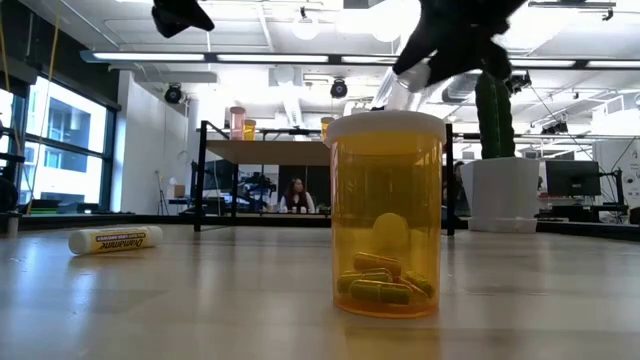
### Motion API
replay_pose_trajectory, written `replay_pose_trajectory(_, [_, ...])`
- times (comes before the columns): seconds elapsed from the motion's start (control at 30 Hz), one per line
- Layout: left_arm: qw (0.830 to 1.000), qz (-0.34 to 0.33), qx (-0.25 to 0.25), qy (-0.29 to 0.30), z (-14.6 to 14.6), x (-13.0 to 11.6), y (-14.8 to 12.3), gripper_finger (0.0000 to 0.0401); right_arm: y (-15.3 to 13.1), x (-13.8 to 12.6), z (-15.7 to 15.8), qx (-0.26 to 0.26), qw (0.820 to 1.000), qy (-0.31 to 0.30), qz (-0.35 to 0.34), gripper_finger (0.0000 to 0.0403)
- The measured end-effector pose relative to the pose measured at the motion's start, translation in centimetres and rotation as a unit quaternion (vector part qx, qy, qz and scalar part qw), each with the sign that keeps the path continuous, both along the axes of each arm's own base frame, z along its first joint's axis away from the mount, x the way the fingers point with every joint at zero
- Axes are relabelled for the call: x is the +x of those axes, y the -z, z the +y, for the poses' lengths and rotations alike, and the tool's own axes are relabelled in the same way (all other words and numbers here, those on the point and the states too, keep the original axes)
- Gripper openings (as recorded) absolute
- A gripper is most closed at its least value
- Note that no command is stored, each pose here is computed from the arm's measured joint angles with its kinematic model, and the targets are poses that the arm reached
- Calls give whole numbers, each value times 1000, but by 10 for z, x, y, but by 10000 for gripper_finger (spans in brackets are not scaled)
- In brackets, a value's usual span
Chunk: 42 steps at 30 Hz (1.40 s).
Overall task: Pick and place medicine bottles onto shelf by color
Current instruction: Put the bottom right transparent pill bottle on the shelf
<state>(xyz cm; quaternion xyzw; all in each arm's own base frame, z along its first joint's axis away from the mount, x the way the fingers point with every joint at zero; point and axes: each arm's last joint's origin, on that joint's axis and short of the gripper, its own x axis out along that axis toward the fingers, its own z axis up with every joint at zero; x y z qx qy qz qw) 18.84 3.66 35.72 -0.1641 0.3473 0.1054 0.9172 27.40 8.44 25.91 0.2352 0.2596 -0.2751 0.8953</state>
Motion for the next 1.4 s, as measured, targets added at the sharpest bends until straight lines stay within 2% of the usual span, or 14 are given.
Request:
replay_pose_trajectory(0.2, [1000, 4, 11, 6, 0, 1, 1, 207, -26, -6, -51, -31, 997, 58, -25, 124])
replay_pose_trajectory(0.37, [1000, 4, 1, -3, 1, 2, 1, 207, -39, -14, -89, -60, 995, 78, -20, 124])
replay_pose_trajectory(0.63, [998, 4, -9, -56, 3, 2, 2, 207, -55, -28, -144, -95, 993, 66, -3, 124])
replay_pose_trajectory(0.77, [998, 5, -7, -67, 5, 1, 2, 207, -73, -32, -164, -125, 991, 40, 2, 124])
replay_pose_trajectory(0.97, [996, 3, -14, -86, 10, 0, 2, 207, -87, -42, -189, -128, 991, 27, 9, 124])
replay_pose_trajectory(1.23, [994, 3, -15, -106, 17, -2, 2, 207, -72, -38, -194, -96, 993, -44, 56, 124])
replay_pose_trajectory(1.4, [993, 2, -17, -114, 19, -2, 2, 207, -58, -35, -196, -80, 990, -58, 102, 124])
